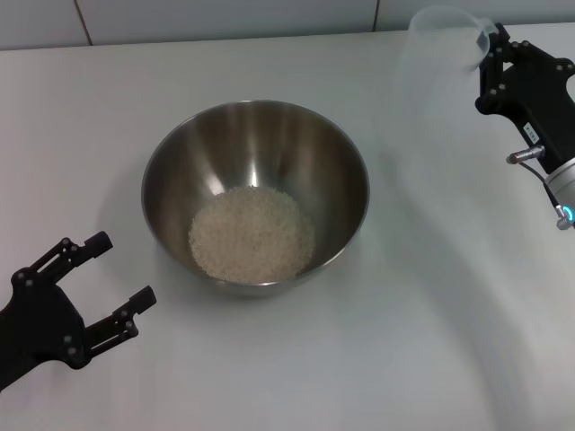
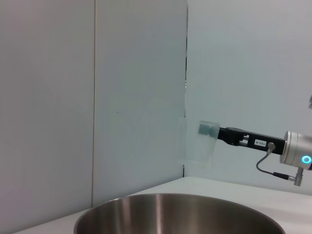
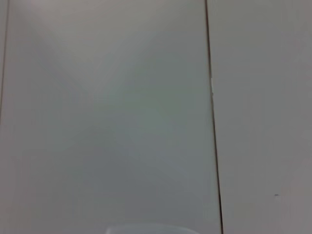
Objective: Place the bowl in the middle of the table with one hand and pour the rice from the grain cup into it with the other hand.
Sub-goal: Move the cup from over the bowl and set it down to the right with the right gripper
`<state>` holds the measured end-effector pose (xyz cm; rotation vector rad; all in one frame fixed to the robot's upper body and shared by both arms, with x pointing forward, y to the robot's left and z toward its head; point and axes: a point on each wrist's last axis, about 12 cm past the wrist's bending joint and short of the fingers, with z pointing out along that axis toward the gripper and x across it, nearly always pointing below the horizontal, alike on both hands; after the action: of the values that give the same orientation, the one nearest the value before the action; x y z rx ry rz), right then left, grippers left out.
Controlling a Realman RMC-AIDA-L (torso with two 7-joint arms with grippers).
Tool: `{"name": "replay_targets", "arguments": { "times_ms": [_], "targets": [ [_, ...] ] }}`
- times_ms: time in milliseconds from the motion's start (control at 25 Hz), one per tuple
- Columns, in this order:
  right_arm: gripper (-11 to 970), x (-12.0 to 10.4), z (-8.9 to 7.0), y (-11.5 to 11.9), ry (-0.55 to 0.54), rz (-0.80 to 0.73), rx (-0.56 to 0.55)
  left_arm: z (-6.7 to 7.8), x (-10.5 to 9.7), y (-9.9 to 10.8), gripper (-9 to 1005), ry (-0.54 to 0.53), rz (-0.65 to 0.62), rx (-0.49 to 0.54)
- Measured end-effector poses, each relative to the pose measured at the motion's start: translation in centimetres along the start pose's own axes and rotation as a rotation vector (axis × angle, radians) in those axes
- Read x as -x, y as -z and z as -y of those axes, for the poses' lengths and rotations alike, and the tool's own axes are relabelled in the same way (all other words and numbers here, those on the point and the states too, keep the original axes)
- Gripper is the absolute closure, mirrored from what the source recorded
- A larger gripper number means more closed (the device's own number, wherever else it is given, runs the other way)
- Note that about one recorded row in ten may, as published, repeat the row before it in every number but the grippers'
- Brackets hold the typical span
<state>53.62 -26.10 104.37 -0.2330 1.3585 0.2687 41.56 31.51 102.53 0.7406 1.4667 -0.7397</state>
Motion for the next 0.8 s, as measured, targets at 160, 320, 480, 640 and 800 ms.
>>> {"name": "replay_targets", "arguments": {
  "times_ms": [160,320,480,640,800],
  "targets": [
    [945,0.0,-0.1,-0.1,0.002,0.001,0.007,0.0,0.0,0.0,155,-0.001,0.001,-0.001],
    [946,-0.6,-0.2,-0.4,0.023,-0.055,0.008,0.1,0.1,0.0,155,-0.004,0.006,-0.004],
    [946,-1.6,-0.3,-0.7,0.051,-0.144,0.007,0.2,0.1,0.1,155,-0.005,0.009,-0.006],
    [929,-2.4,-0.3,-0.7,0.063,-0.217,0.006,0.3,0.1,0.2,155,-0.006,0.017,-0.010],
    [912,-3.0,-0.6,-0.4,0.070,-0.263,0.025,0.4,0.2,0.2,155,-0.006,0.025,-0.017]
  ]
}}
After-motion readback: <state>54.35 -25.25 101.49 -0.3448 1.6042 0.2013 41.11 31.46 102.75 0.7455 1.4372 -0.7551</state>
